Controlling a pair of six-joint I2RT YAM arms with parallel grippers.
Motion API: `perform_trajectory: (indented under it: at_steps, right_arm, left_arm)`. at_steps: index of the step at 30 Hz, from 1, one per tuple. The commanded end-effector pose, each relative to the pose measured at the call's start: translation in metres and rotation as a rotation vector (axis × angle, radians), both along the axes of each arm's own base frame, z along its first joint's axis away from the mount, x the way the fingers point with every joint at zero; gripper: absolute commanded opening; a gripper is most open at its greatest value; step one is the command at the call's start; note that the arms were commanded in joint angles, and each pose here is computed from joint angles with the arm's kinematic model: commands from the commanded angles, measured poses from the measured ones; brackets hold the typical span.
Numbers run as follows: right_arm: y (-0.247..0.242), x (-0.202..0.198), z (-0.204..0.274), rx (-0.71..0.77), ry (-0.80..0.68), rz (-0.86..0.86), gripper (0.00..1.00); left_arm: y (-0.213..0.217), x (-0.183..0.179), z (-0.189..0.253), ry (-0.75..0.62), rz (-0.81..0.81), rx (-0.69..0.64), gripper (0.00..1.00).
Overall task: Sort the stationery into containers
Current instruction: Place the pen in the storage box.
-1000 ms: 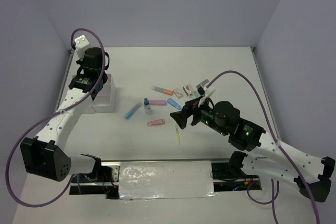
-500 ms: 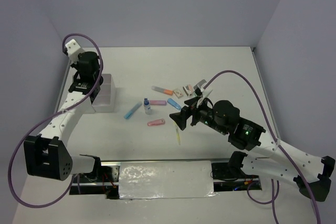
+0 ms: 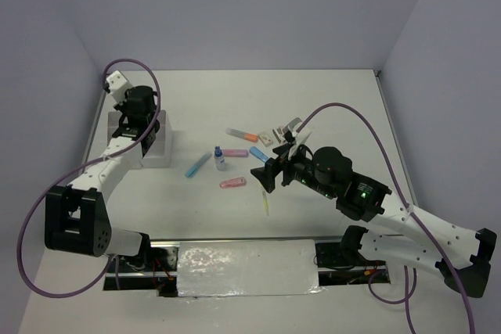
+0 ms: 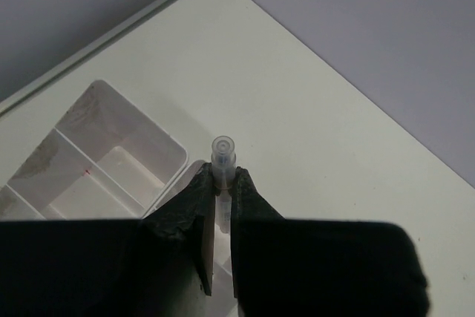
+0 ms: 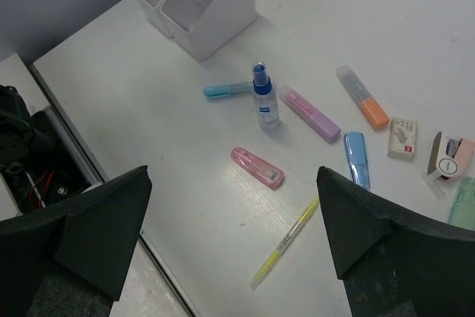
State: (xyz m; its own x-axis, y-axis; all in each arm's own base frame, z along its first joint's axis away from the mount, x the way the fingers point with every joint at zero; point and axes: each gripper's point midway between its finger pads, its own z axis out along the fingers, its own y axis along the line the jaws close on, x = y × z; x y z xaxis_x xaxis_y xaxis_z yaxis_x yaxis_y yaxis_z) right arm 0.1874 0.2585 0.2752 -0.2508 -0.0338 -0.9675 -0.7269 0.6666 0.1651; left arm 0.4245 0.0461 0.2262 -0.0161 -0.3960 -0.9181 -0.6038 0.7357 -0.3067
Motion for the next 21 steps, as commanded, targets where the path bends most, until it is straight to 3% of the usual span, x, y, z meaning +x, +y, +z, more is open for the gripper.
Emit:
perform_trajectory:
  at_steps: [1,7,12,13,14,17,21]
  right_arm:
    - [-0.002,0.008,0.027,0.053,-0.064,-0.034,1.00]
    - [-0.003,0.013,0.021,0.040,-0.043,-0.054,1.00]
    - [-0.007,0.015,0.019,0.037,-0.031,-0.070,1.00]
    - [-0.009,0.017,0.022,0.036,-0.031,-0.084,1.00]
    - [-0.010,0.018,0.021,0.032,-0.025,-0.094,1.00]
    - [-0.015,0.023,0.019,0.019,-0.006,-0.117,1.00]
    - [-0.030,0.030,0.017,0.013,0.029,-0.189,1.00]
  left_arm:
    - [0.001,0.002,-0.002,-0.060,0.025,-0.048,0.18]
    - [-0.001,0.001,-0.023,0.000,0.025,-0.060,0.47]
    - [-0.006,-0.004,-0.011,-0.014,-0.004,-0.090,0.71]
    - [-0.009,-0.008,-0.002,-0.009,-0.027,-0.085,0.91]
    - [-0.016,-0.008,0.016,-0.031,-0.045,-0.077,0.99]
    - [-0.023,-0.017,0.055,-0.048,-0.064,-0.045,0.99]
    - [-0.058,-0.030,0.091,-0.038,-0.228,-0.078,0.99]
